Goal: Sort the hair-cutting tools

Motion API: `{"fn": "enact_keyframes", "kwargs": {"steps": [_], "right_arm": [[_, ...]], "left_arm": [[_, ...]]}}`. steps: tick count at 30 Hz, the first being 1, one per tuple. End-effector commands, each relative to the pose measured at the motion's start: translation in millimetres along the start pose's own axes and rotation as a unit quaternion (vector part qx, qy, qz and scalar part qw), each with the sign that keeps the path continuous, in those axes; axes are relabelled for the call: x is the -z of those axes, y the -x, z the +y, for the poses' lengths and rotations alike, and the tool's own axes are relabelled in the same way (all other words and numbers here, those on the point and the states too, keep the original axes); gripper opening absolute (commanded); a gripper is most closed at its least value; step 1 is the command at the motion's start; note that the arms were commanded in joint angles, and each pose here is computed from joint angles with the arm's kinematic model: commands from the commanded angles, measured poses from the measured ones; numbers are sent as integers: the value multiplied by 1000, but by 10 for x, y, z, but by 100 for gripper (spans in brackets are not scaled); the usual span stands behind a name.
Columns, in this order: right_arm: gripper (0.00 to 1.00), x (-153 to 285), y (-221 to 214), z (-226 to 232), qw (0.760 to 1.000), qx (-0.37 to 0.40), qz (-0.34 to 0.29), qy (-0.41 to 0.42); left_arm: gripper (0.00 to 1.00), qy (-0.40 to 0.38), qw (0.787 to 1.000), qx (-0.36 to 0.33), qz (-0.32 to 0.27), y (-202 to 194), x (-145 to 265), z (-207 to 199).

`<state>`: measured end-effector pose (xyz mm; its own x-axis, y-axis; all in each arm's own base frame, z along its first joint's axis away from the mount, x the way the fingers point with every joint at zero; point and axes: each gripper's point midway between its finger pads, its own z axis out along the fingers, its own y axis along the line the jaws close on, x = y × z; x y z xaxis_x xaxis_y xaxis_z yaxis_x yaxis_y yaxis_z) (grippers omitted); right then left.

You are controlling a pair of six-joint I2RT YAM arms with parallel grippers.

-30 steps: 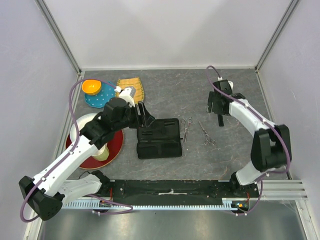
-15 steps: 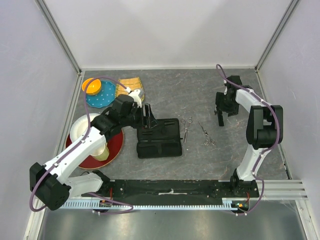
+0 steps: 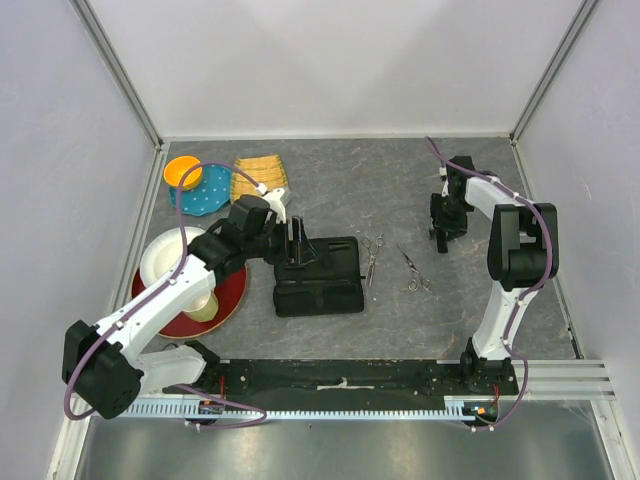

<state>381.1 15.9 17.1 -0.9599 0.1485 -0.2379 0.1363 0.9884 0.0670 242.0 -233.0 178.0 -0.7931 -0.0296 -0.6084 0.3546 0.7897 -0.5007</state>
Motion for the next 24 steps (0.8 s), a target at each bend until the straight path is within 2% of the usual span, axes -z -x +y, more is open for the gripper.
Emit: {"fn": "enact_keyframes", "kwargs": {"steps": [1,7,20,24], "right_arm": [[56,11,-5,-77,1000,3,7,-27],[59,-7,-26,-144,999,0,19,-48],[63,380,309,-32,999,8,-38,-34],[68,260,171,5,999,33,1,-16]], "left_arm": [[71,-19,1000,-9,-6,17,-19,-40],[71,-28,1000,-3,-4,-6,-22,-65],[71,-29,1000,-2,-10,-7,-4,-66],[71,-32,999,-1,-9,-23,-18,-66]]}}
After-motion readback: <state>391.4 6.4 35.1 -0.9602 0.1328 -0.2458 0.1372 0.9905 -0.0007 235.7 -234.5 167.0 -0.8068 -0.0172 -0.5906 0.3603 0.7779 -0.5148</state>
